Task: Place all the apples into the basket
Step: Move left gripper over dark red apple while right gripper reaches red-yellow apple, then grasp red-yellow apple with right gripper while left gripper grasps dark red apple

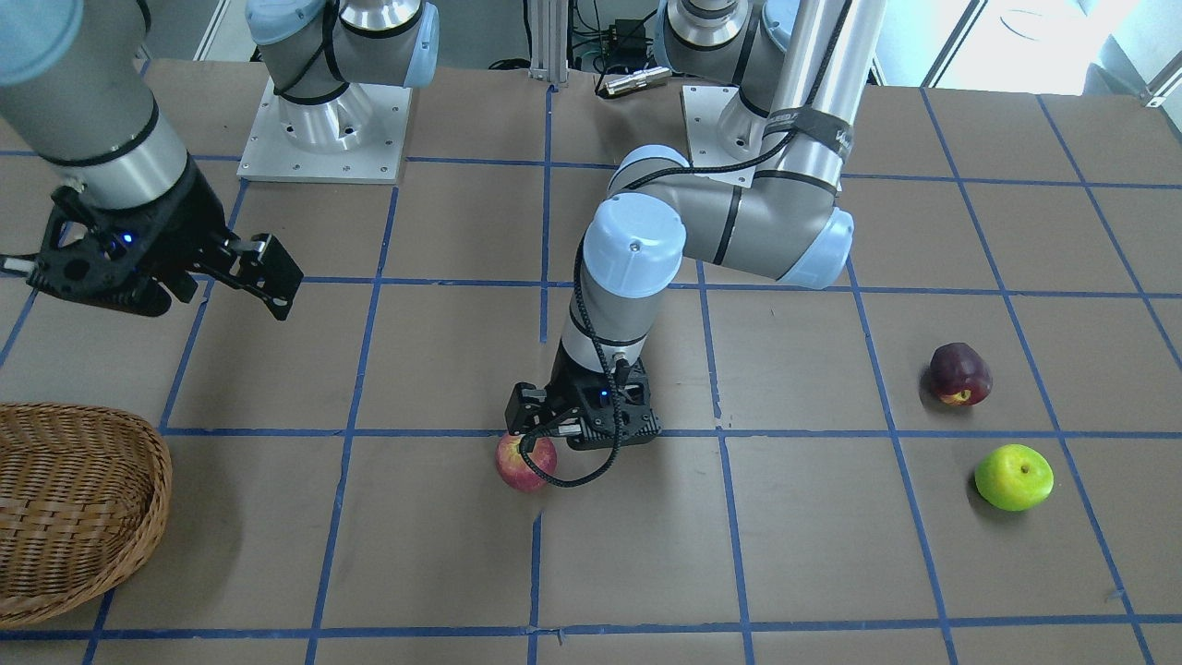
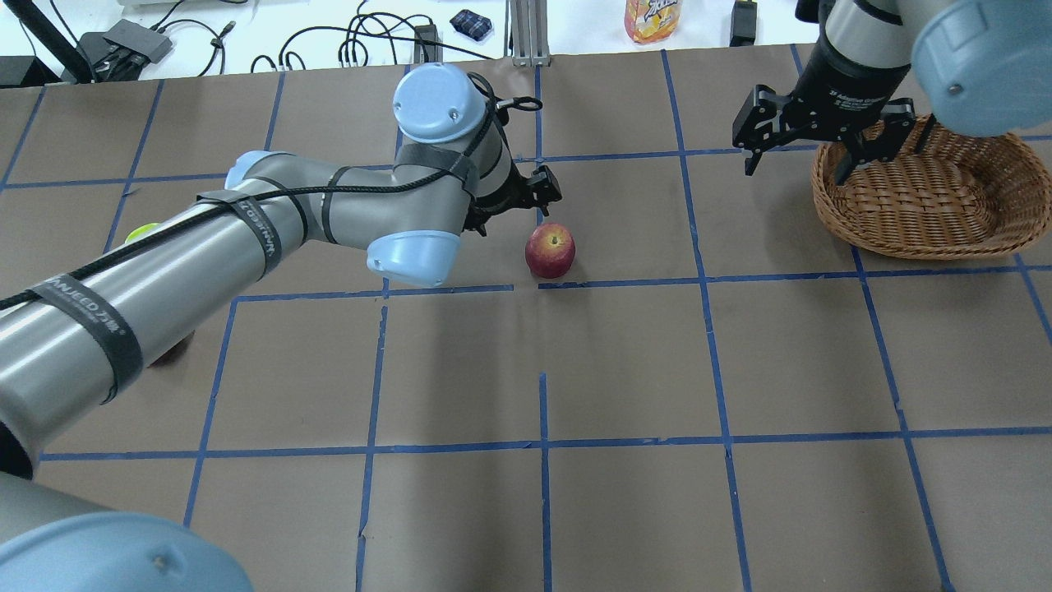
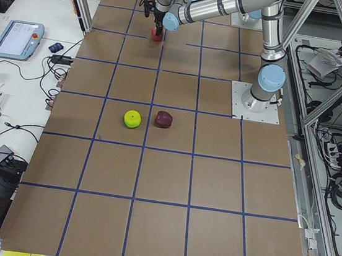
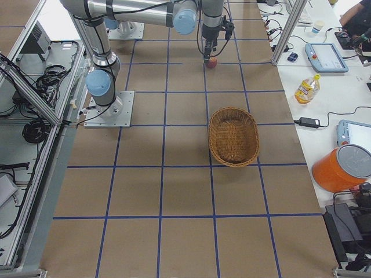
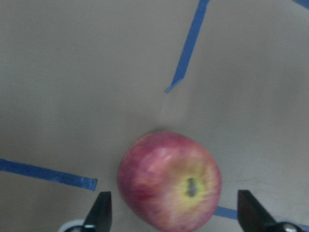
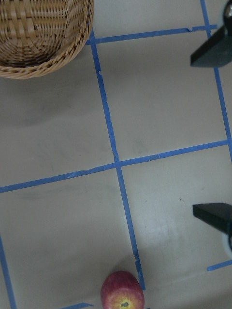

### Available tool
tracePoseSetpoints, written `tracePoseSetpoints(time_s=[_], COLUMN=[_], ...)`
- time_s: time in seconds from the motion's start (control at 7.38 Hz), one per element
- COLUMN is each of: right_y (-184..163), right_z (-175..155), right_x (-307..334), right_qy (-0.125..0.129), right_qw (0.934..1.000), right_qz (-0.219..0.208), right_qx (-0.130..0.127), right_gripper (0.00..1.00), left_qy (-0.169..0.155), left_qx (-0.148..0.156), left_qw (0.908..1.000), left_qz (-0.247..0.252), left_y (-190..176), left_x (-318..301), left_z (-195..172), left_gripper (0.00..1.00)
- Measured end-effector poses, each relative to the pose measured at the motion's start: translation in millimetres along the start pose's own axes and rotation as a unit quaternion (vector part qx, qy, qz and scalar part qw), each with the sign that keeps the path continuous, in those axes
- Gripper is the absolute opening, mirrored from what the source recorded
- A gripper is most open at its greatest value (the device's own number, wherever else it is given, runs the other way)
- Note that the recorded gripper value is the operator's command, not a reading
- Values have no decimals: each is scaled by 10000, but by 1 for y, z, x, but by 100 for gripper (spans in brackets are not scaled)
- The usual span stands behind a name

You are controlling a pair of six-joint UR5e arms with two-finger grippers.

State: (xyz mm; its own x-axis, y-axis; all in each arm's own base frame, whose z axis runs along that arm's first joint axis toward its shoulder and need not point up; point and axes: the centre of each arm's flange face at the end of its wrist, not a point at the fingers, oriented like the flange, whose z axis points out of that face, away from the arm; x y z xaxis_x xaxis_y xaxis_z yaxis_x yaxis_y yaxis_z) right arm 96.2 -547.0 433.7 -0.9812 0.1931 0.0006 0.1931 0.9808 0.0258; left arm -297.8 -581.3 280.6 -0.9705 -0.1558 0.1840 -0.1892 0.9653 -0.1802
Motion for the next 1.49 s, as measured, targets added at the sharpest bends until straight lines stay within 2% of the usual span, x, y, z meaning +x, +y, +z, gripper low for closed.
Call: tracePoseSetpoints(time_s=[0.14, 0.27, 0.54, 0.68, 0.95, 1.08, 1.22, 1.49], right_y=[-8, -11, -16, -17, -14, -10, -5, -4], right_z=[14, 27, 60, 78, 118, 140, 159, 189], right_x=[-8, -25, -91, -119, -166, -190, -207, -222], right_qy=[-8, -73, -423, -498, -535, -537, -516, -462], right_qw=[9999, 9992, 9977, 9968, 9954, 9954, 9959, 9964], right_qz=[132, 340, 527, 619, 791, 789, 741, 685], right_qx=[-108, -188, -68, -34, -37, -46, -88, -185], right_gripper=[100, 100, 100, 100, 100, 100, 100, 100], left_qy=[-110, -286, -877, -1002, -935, -891, -845, -816], left_qx=[-44, -253, -846, -1059, -1439, -1453, -1472, -1406], left_qw=[9997, 9984, 9903, 9872, 9806, 9805, 9790, 9753], left_qz=[230, 427, 661, 650, 948, 975, 1132, 1492], left_y=[-26, -50, -72, -72, -54, -40, -27, -11], left_x=[-30, -80, -218, -279, -385, -437, -467, -484], left_z=[-38, -76, -133, -143, -122, -106, -93, -70], left_gripper=[100, 100, 100, 100, 100, 100, 100, 100])
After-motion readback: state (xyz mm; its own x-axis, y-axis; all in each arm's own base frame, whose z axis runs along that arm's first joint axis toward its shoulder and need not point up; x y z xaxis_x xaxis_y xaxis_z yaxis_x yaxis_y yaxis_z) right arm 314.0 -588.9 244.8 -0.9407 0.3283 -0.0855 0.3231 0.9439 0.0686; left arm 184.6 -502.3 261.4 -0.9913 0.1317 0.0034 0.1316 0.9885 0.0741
